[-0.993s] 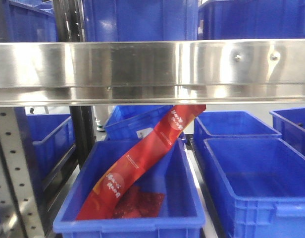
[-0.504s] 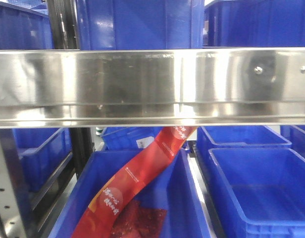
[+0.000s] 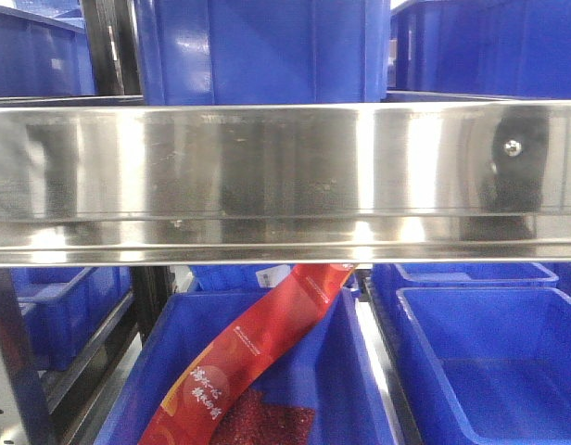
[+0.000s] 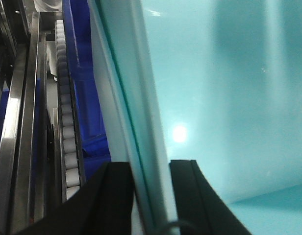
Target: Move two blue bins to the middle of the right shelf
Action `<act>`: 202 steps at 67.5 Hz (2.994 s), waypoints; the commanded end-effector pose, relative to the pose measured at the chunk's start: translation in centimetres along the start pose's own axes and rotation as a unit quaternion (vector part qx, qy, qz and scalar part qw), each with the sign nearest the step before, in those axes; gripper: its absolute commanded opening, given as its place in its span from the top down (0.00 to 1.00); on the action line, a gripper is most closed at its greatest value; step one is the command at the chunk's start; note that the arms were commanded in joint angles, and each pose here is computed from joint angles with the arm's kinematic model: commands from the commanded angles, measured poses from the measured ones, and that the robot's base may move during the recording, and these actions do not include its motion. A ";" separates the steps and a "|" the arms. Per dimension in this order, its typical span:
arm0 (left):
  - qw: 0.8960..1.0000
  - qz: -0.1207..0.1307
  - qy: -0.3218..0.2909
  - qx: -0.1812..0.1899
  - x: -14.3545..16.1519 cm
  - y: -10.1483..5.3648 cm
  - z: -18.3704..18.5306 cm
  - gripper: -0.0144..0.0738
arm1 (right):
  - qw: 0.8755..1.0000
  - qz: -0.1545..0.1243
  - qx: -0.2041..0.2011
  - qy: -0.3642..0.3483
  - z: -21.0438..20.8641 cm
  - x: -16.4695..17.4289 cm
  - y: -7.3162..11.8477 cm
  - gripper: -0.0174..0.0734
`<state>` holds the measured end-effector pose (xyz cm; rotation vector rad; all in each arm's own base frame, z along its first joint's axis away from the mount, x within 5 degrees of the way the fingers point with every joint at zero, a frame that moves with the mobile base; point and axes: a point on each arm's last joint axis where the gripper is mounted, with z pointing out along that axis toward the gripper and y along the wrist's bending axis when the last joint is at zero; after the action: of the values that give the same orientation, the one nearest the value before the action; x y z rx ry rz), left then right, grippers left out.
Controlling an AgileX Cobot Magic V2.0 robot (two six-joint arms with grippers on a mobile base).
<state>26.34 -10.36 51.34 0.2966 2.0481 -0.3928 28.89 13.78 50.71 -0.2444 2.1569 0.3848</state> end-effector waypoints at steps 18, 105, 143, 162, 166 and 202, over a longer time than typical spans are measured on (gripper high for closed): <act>0.998 -0.001 -0.051 0.031 -1.0 -0.9 -1.2 0.96 | 0.998 -0.009 -0.027 -0.058 -1.1 -1.1 0.6 0.99; 0.990 -0.001 0.139 0.010 3.7 0.0 2.0 0.96 | 0.998 -0.010 -0.002 0.066 0.5 1.8 0.0 0.99; 0.990 0.008 0.138 -0.030 9.3 2.0 8.3 0.96 | 0.991 -0.001 0.015 0.137 8.1 7.9 -1.4 0.99; 0.989 0.012 0.146 -0.035 9.6 2.2 9.0 0.67 | 0.986 -0.002 0.022 0.165 9.5 8.6 -1.5 0.93; 0.989 0.012 0.145 -0.035 9.6 2.2 9.1 0.54 | 0.986 -0.002 0.023 0.168 9.5 8.7 -1.5 0.84; 0.995 0.016 0.098 -0.030 7.3 1.6 5.8 0.15 | 0.993 -0.009 0.020 0.116 6.3 6.7 -1.3 0.18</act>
<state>29.24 -11.11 40.01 0.3469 2.3048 -0.2716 31.16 15.16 39.37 -0.2890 2.4632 0.3164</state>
